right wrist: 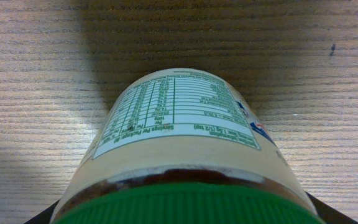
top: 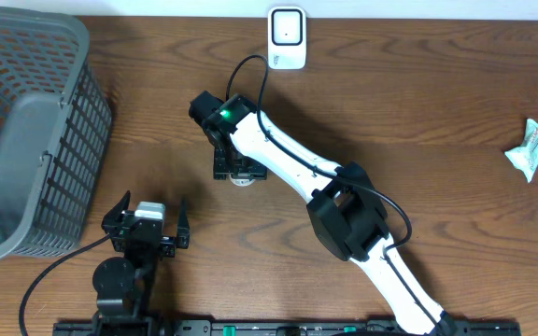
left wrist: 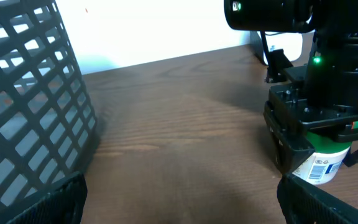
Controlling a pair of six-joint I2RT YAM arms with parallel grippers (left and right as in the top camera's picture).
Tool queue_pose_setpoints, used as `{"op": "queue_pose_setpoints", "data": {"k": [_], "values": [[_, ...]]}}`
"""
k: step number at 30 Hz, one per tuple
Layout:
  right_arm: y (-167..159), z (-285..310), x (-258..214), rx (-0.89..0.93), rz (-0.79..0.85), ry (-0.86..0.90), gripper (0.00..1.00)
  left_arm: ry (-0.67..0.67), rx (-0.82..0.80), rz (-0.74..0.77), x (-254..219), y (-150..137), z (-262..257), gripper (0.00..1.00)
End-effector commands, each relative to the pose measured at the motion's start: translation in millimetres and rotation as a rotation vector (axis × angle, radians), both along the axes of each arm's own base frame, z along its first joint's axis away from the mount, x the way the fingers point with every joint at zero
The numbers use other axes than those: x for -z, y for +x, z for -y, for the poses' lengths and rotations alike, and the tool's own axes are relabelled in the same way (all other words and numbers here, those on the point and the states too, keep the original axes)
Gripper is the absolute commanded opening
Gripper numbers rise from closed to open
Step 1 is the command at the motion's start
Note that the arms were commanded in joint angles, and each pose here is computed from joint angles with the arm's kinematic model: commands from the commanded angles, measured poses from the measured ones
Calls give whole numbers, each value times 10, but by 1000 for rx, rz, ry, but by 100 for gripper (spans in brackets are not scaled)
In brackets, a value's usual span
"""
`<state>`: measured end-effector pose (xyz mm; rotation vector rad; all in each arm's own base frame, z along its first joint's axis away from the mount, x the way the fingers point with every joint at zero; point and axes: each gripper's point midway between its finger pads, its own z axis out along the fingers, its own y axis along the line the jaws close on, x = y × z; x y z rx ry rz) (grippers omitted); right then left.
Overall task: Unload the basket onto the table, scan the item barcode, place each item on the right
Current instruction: 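Close the right gripper around the bottle and lift it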
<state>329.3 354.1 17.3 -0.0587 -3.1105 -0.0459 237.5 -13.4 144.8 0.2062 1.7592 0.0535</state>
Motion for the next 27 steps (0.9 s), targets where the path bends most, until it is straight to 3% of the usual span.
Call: {"op": "queue_pose_setpoints", "data": {"k": [1,17,27], "values": [[-72,-45,62,-5,-3,-12,54,1,24,-7,83,-5,40,98],[-66,-14,61,-6,-7,-18,47,1,24,-7,83,-4,40,98],[-99,226,-2,-158,-62,-61,41,1,24,-9,86,-4,40,98]]}}
